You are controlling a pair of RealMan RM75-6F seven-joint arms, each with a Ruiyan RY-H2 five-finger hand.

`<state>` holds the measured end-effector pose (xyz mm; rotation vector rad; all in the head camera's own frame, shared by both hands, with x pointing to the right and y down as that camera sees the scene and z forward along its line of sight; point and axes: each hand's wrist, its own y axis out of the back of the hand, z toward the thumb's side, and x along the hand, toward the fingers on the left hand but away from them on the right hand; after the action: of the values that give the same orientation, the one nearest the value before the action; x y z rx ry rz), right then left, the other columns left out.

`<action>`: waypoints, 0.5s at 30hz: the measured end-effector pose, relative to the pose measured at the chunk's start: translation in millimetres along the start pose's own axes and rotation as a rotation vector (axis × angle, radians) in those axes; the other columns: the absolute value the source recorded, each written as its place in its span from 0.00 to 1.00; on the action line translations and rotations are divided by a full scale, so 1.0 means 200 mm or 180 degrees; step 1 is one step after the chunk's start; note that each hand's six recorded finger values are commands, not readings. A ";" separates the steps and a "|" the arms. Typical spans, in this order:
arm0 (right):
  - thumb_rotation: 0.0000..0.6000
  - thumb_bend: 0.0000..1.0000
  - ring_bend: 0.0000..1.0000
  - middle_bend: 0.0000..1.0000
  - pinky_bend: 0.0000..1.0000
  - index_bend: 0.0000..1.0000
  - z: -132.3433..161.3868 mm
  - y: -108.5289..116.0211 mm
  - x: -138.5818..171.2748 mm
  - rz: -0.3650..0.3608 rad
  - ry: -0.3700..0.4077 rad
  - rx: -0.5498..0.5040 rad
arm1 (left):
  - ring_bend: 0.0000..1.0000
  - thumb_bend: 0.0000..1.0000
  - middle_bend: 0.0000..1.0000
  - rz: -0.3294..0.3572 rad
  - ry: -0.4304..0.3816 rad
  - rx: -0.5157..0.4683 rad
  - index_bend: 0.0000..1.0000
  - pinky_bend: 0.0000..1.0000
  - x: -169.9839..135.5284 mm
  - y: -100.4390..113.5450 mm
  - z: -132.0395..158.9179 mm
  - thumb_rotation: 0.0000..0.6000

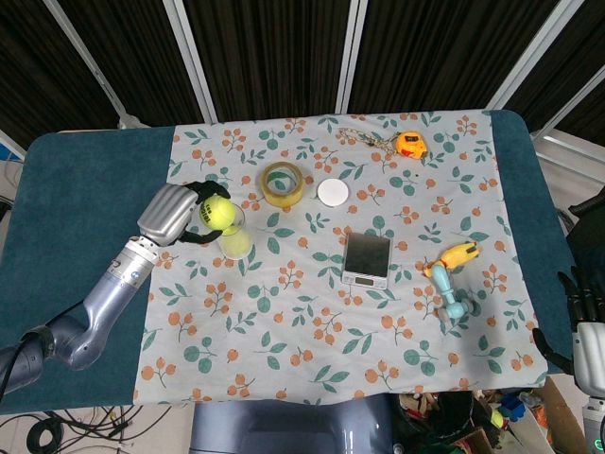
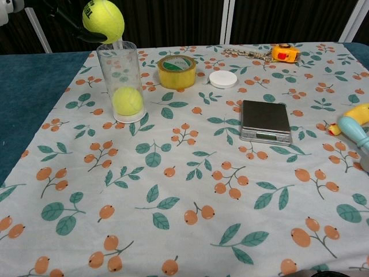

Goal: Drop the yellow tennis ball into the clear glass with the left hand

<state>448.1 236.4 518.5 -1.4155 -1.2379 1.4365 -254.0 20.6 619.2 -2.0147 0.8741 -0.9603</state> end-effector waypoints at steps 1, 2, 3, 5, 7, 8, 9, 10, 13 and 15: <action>1.00 0.21 0.09 0.00 0.19 0.00 0.00 0.00 0.00 0.0001 0.0000 -0.0002 | 0.45 0.40 0.53 0.0001 0.0005 -0.0002 0.49 0.60 0.00 0.00 0.00 1.00; 1.00 0.21 0.09 0.00 0.19 0.00 0.00 0.00 0.00 0.0001 0.0000 -0.0003 | 0.45 0.40 0.53 0.0000 0.0010 -0.0003 0.49 0.60 0.00 0.00 0.00 1.00; 1.00 0.21 0.09 0.00 0.19 0.00 0.00 0.00 0.00 0.0003 0.0001 -0.0005 | 0.45 0.40 0.53 0.0000 0.0015 0.0000 0.49 0.60 0.00 0.00 -0.01 1.00; 1.00 0.21 0.09 0.00 0.19 0.00 0.00 0.00 0.00 0.0004 0.0004 -0.0006 | 0.45 0.40 0.53 0.0001 0.0023 0.0006 0.49 0.60 0.00 0.00 -0.01 1.00; 1.00 0.21 0.09 0.00 0.19 0.00 0.00 0.00 0.00 0.0003 0.0006 -0.0007 | 0.45 0.40 0.53 -0.0001 0.0032 0.0004 0.49 0.60 0.00 0.00 -0.01 1.00; 1.00 0.21 0.09 0.00 0.19 0.00 0.00 0.00 0.00 0.0002 0.0007 -0.0009 | 0.45 0.40 0.53 -0.0003 0.0036 0.0000 0.49 0.60 0.00 0.00 -0.01 1.00; 1.00 0.21 0.09 0.00 0.19 0.00 0.00 0.00 0.00 0.0001 0.0009 -0.0009 | 0.45 0.40 0.53 -0.0004 0.0037 -0.0004 0.49 0.60 0.00 0.00 -0.01 1.00; 1.00 0.21 0.09 0.00 0.19 0.00 0.00 0.00 0.00 0.0000 0.0011 -0.0005 | 0.45 0.40 0.53 -0.0005 0.0034 -0.0006 0.49 0.60 0.00 0.00 -0.01 1.00; 1.00 0.21 0.09 0.00 0.19 0.00 0.00 0.00 0.00 -0.0004 0.0005 -0.0001 | 0.45 0.40 0.53 -0.0007 0.0016 0.0014 0.49 0.60 -0.01 0.00 -0.01 1.00; 1.00 0.21 0.09 0.00 0.19 0.00 0.00 0.00 0.00 -0.0006 -0.0003 0.0000 | 0.45 0.40 0.53 -0.0001 -0.0001 0.0022 0.49 0.60 0.00 0.01 0.00 1.00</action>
<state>448.3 236.7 517.7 -1.4134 -1.2396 1.4361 -254.7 20.5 617.3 -2.0091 0.8691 -0.9618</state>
